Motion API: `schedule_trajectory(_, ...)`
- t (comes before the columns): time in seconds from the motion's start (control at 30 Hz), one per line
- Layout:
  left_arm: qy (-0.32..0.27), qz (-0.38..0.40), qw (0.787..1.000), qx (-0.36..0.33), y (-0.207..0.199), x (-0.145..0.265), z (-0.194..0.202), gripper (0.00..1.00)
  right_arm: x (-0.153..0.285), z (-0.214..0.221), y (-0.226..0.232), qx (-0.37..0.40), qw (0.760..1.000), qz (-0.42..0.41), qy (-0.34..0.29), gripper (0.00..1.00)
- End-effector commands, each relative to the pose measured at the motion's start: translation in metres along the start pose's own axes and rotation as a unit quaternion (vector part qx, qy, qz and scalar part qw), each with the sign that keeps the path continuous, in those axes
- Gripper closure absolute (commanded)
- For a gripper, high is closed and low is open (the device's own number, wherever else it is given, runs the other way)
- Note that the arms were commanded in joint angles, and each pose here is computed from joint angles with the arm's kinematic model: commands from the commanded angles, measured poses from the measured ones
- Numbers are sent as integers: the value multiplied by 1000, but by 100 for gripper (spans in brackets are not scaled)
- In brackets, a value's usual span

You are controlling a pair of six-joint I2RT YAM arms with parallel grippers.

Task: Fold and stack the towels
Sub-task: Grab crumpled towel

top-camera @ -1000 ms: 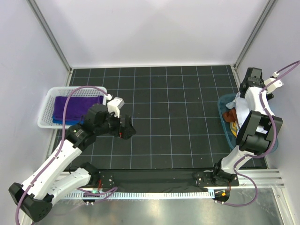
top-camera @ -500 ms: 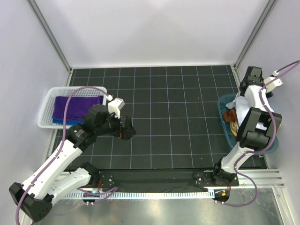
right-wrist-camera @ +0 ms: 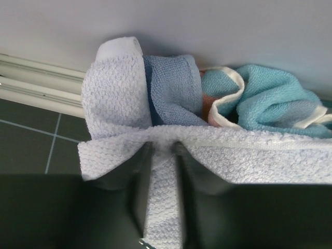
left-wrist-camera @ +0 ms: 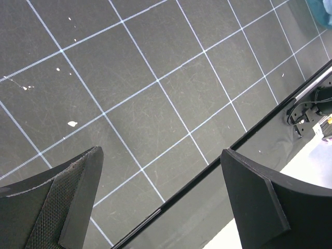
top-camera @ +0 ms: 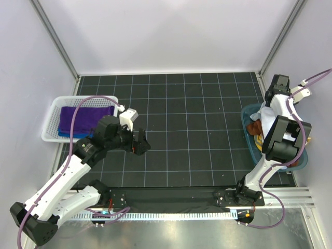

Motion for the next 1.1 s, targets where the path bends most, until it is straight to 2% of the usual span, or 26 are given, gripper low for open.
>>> schedule_trajectory(0.0, -7, 17, 1000, -13, -3, 3, -1, 1, 8, -17, 3, -43, 998, -16, -31, 75)
schedule_trajectory(0.1, -8, 17, 1000, -14, -3, 3, -1, 0, 13, -23, 2, -48, 998, -23, -36, 86)
schedule_trajectory(0.3, -8, 19, 1000, -14, -3, 3, -1, 0, 26, -37, 0, -54, 997, -36, -49, 99)
schedule_trajectory(0.7, -11, 9, 1000, -12, -2, 3, -2, 0, 73, -56, -4, -80, 991, -95, -51, 99)
schedule_trajectory(0.87, -14, -6, 1000, -7, -1, 2, -4, 0, 125, -52, 15, -73, 982, -163, -63, 99)
schedule_trajectory(1.07, -53, -85, 995, 16, 11, 8, -12, 1, 196, -36, 43, -55, 962, -258, -70, 99)
Point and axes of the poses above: each gripper's point midway between its finger pads, its own x axis back along the fingers, its own y axis along the line the jaws close on, z = x × y, the point moved 10 cm from there along x, back along the fingers, and after that the axes turned 6 degrees about x, right-handed, at the moved point
